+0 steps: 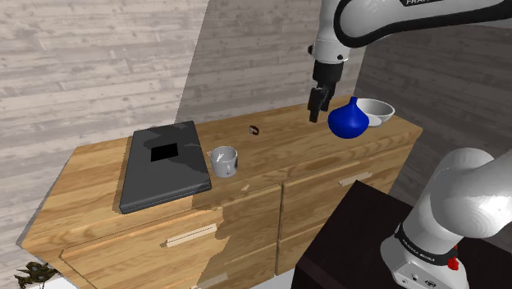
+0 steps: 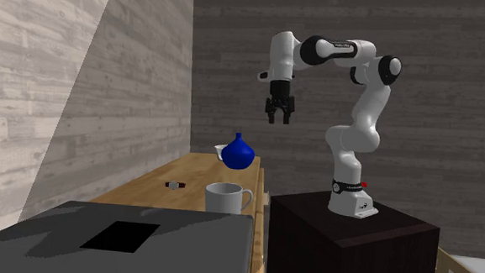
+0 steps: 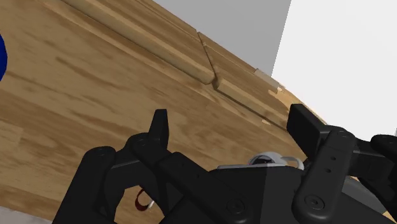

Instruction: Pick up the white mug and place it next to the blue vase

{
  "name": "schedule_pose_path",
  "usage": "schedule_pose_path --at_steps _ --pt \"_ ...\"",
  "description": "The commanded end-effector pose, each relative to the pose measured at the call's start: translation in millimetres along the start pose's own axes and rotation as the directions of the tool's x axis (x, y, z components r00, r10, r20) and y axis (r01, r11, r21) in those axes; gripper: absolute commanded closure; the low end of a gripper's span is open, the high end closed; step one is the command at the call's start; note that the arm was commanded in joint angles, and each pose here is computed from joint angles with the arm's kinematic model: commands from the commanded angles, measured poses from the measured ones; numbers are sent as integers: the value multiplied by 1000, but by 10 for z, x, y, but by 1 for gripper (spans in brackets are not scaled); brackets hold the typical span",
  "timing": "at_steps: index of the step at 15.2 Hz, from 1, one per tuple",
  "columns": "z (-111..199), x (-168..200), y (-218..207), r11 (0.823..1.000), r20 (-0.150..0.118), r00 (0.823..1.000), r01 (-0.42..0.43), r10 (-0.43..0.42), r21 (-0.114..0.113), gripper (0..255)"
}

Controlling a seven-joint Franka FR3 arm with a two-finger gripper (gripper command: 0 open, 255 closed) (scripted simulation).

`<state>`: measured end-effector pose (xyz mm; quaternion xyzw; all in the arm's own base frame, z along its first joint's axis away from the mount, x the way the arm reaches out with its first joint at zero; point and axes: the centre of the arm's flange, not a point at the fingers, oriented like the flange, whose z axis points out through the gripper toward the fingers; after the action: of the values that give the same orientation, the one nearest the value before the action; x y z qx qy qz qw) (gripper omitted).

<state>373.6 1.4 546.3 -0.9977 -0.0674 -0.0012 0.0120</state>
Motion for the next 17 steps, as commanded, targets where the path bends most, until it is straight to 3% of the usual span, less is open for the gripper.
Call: schedule_pose_path --at_steps 1,17 --pt "145 188 -69 1000 -9 1000 4 -4 3 0" --pt "1210 1843 -587 999 -64 997 43 -41 25 0"
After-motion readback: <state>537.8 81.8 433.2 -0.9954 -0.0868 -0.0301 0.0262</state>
